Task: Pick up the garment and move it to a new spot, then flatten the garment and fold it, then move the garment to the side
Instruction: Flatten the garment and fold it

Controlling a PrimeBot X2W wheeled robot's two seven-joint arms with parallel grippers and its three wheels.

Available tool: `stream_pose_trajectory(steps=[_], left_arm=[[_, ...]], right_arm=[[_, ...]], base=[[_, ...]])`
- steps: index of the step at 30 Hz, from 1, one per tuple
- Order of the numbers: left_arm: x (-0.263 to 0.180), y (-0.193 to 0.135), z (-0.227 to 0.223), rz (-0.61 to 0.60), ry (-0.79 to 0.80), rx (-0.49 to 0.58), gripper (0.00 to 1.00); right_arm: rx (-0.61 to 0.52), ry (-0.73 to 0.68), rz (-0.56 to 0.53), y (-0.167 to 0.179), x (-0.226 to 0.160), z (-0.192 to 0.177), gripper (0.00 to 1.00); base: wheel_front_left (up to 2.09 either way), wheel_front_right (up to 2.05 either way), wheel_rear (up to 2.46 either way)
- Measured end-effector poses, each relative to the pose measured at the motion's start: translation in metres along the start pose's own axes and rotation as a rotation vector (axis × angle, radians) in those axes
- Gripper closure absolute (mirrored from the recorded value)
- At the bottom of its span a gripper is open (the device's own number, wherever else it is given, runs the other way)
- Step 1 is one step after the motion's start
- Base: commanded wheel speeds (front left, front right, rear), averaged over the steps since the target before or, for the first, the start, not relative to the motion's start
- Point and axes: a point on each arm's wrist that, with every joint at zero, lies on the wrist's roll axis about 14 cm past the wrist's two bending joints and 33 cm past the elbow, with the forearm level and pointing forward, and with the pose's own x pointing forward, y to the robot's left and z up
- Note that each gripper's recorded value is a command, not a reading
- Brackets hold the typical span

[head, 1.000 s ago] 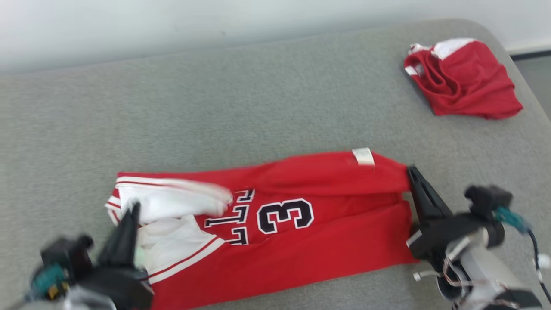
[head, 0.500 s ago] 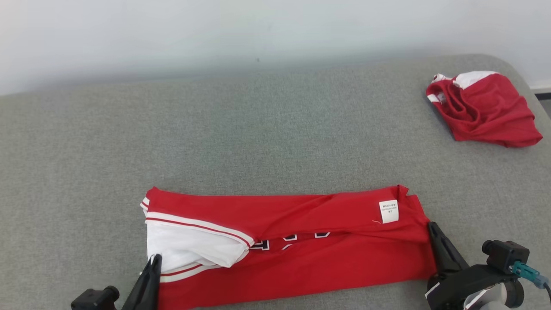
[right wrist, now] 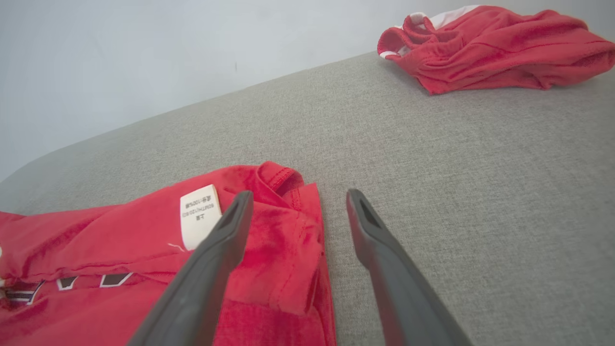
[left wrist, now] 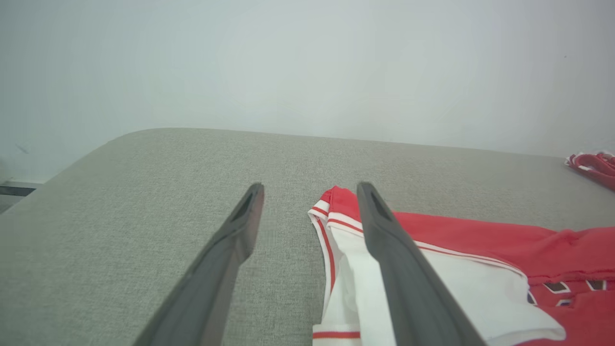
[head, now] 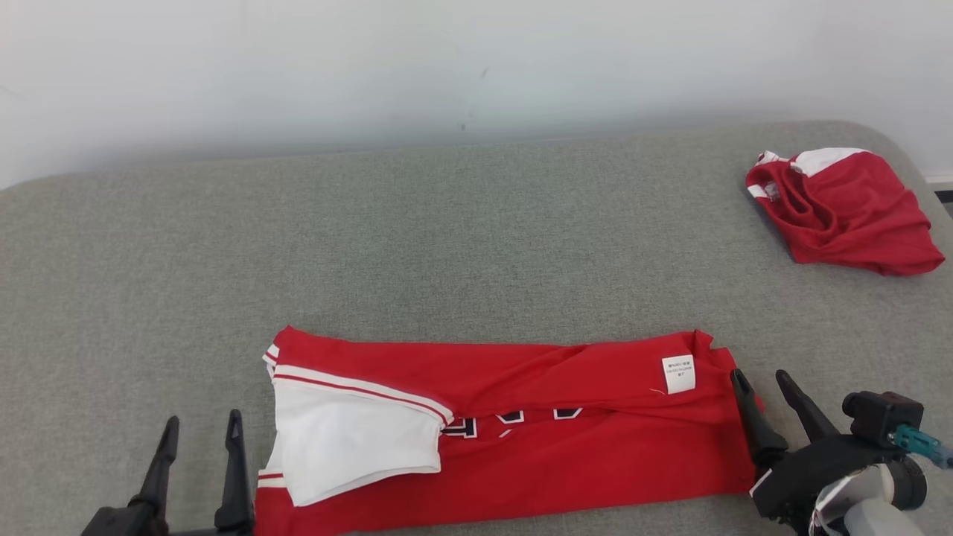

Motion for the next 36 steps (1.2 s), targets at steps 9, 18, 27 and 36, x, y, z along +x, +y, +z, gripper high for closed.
stream_pose_trajectory(steps=[9,18,27,36], left_arm=[[-0.016,0.02,0.001,0.07,-0.013,0.03,0.0],[-0.03,0.03,0.0,0.117,-0.01,0.044,0.0],[-0.035,0.034,0.0,0.126,-0.014,0.049,0.0],[-0.044,0.036,0.007,0.132,-0.032,0.061,0.0]], right_arm=[[-0.011,0.147,-0.011,0.004,0.012,-0.031,0.0],[-0.012,0.235,-0.013,0.01,0.016,-0.055,1.0],[-0.018,0.159,-0.072,-0.014,0.017,-0.031,1.0],[-0.081,0.038,-0.219,-0.086,-0.007,0.021,1.0]], base=[[0.0,0.0,0.0],[0.0,0.0,0.0],[0.0,0.0,0.0],[0.0,0.0,0.0]])
